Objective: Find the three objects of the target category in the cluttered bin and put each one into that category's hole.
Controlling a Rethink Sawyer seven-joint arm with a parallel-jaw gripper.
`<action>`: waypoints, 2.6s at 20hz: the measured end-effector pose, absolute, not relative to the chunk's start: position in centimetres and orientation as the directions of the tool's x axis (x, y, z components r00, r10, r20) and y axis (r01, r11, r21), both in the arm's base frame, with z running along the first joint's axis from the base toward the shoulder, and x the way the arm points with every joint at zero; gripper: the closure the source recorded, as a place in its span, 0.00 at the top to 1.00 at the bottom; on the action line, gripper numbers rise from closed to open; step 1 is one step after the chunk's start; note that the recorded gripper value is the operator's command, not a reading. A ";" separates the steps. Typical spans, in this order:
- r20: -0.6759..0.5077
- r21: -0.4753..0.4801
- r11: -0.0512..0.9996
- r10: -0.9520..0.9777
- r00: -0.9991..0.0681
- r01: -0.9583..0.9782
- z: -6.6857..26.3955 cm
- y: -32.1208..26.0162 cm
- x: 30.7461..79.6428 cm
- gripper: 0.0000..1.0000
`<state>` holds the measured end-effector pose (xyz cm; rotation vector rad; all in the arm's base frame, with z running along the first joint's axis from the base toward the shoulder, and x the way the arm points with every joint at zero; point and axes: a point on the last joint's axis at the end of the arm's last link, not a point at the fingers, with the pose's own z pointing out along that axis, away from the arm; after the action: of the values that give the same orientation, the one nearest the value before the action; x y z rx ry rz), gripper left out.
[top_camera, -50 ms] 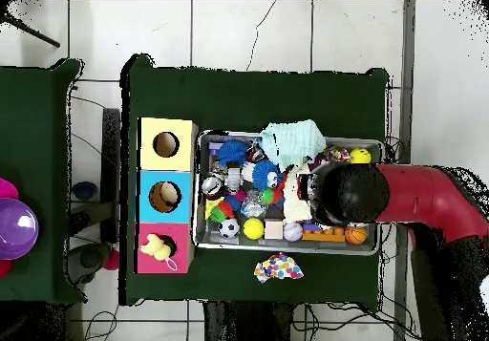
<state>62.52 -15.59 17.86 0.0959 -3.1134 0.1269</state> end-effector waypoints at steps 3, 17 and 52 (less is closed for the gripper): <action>-0.023 -0.182 0.976 -0.127 -0.992 -0.121 17.4 -17.6 63.2 1.00; -0.237 -0.373 0.893 -0.355 -0.904 -0.253 12.6 -21.1 67.1 1.00; -0.224 -0.271 0.947 -0.238 -0.945 -0.174 1.4 -27.2 62.4 1.00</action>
<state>62.44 -27.25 1.44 0.3601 -3.3521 0.4277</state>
